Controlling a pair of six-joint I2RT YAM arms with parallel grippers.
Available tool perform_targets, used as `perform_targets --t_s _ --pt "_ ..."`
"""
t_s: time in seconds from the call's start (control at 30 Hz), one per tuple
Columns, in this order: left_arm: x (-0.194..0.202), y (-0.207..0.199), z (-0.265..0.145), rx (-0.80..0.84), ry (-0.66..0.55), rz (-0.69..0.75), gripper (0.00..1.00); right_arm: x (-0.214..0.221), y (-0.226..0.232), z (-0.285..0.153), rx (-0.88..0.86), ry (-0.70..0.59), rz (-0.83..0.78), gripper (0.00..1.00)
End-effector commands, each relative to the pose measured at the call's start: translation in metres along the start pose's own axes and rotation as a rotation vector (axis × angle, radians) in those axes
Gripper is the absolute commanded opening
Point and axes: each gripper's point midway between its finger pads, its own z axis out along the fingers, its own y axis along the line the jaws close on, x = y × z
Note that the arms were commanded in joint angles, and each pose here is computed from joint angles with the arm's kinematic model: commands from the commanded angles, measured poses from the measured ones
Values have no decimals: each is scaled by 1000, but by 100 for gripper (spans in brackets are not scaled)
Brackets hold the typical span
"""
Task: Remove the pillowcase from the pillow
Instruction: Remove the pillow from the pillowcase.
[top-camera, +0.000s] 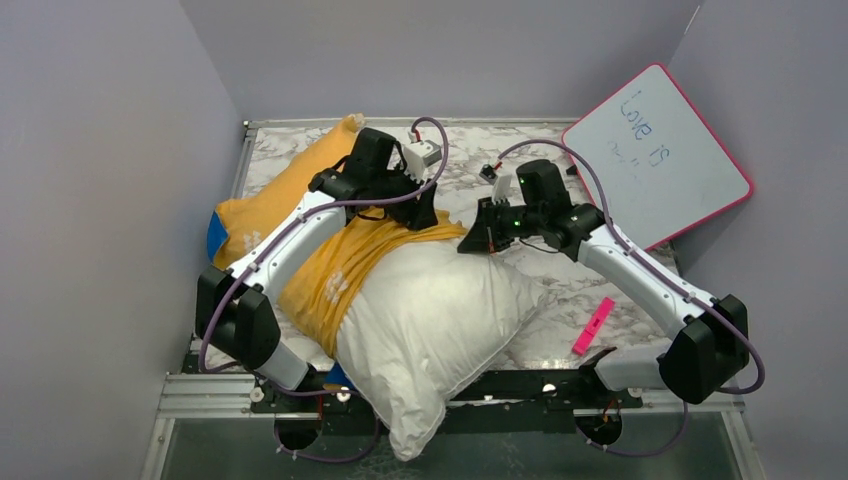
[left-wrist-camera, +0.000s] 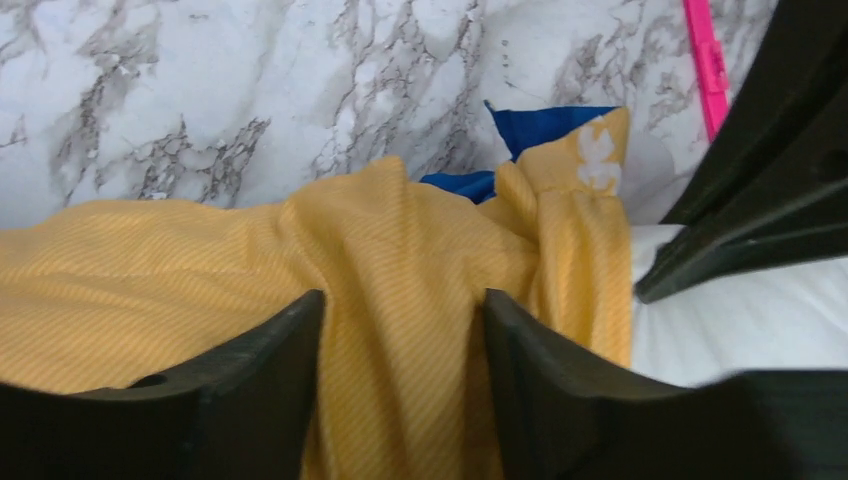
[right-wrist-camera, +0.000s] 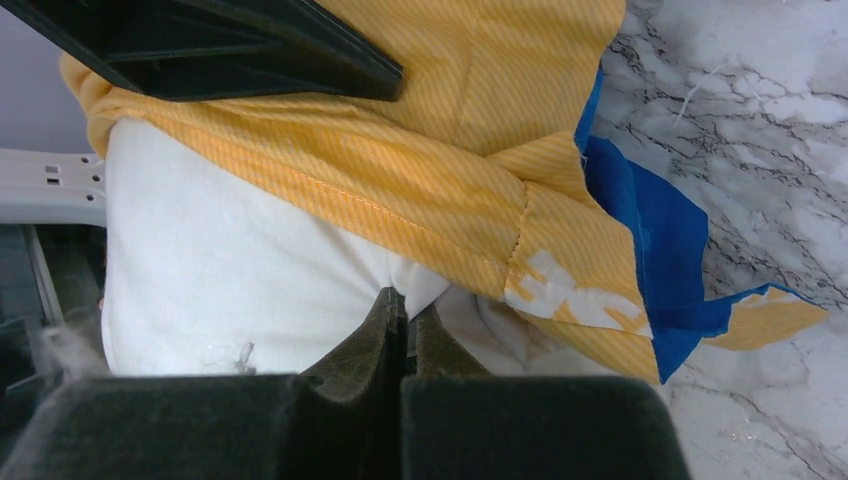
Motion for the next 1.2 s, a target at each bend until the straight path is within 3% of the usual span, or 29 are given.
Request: perform_targets --t_s 0.0,0.07,0.1,0.13,0.27,0.33,0.47,0.53,0.63,0.7,0.77,0.8,0.87,0.9,1.0,1.17 --pt "0 -34 -17 174 -6 19 47 -23 7 -9 11 -104 -42 0" --pt "-4 -37 -19 197 -12 20 23 -22 6 -9 15 -101 -33 1" --pt "-6 -38 -19 205 -12 25 7 -22 6 -9 18 -101 -28 1" --pt "-6 -36 -19 196 -9 26 0 -21 5 -10 21 -99 -23 2" --pt "0 24 -27 -117 6 19 0 -18 -5 -22 140 -74 42 12" --pt "0 50 -40 -229 -19 -5 0 -7 -9 -32 189 -53 74 31" --pt "-13 45 -47 -186 -102 -24 0 21 8 -31 48 -31 69 77" --pt "-13 38 -44 -140 -114 -28 0 41 7 -23 2 35 100 86" --pt "-7 34 -38 -105 -100 -47 0 67 -14 -10 60 139 178 90" --pt "-5 33 -38 -98 -98 -52 0 77 -13 -3 13 173 188 85" --pt "-10 27 -39 -66 -110 -35 0 79 -2 1 -84 178 179 55" --pt "-14 23 -39 -42 -119 -25 11 76 1 2 -106 165 174 37" --pt "-28 15 -39 20 -135 -1 59 70 1 3 -105 142 164 13" --pt "-37 8 -40 66 -143 17 73 68 -2 4 -85 135 158 4" --pt "-52 -9 -32 173 -124 71 86 65 -12 4 -16 133 148 0" --pt "-18 -24 11 195 94 182 87 61 -15 2 10 98 146 0"
